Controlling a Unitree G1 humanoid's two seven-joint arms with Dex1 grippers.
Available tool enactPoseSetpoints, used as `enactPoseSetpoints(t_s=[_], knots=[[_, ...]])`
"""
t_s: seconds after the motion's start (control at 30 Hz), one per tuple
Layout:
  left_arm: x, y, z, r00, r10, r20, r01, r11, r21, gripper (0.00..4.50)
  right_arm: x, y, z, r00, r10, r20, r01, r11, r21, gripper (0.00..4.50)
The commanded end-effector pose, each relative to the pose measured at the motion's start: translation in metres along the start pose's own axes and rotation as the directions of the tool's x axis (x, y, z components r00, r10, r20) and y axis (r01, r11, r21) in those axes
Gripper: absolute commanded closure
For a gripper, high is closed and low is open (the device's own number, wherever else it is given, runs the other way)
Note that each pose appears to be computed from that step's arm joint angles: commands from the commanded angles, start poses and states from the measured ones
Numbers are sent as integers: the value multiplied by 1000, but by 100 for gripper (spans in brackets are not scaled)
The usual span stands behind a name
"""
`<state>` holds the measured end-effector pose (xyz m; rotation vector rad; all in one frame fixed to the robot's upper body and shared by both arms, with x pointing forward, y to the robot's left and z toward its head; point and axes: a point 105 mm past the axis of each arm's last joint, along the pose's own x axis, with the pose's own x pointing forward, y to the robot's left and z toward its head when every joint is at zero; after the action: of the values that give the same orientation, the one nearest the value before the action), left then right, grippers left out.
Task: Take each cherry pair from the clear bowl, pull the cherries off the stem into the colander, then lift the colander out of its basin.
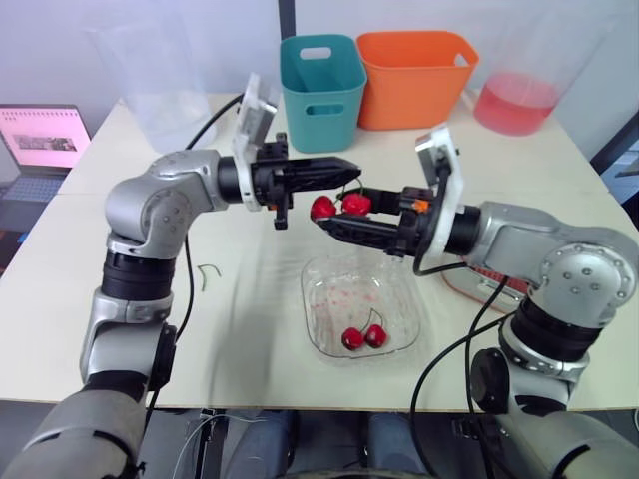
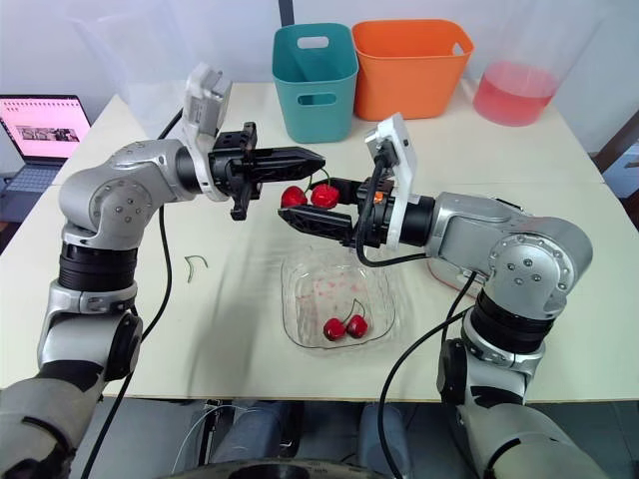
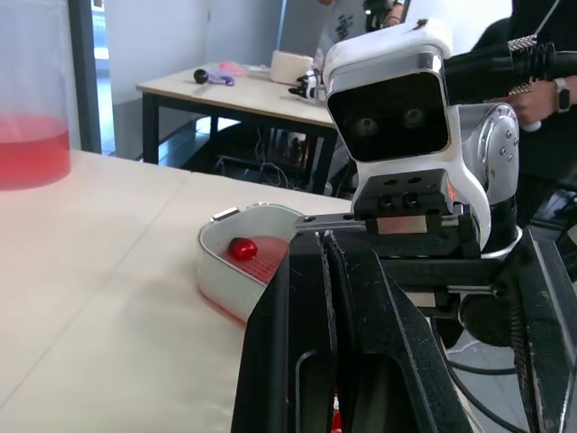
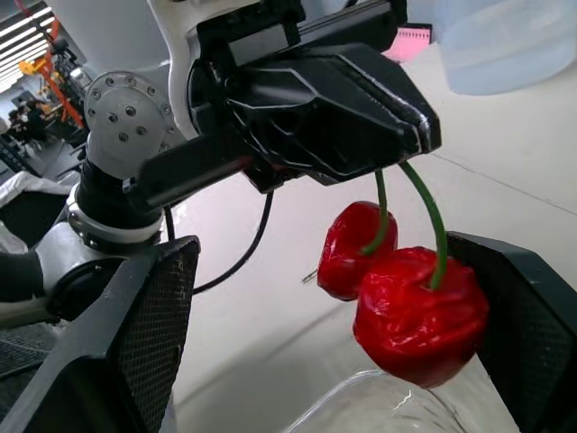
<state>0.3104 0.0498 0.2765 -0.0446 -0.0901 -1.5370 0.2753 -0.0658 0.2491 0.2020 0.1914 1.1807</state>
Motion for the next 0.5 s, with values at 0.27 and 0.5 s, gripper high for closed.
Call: enactPoseSetpoints(t_s=[0.27, 0.5], knots=[[-3, -4, 12, 1000, -6, 25, 5, 999, 37, 450, -3, 5, 4, 999, 16, 29, -16, 1000, -17, 280], [-4, -3, 18, 999, -5, 35, 3, 999, 45, 450, -8, 3, -3, 1000, 14, 10, -14, 1000, -11, 280]])
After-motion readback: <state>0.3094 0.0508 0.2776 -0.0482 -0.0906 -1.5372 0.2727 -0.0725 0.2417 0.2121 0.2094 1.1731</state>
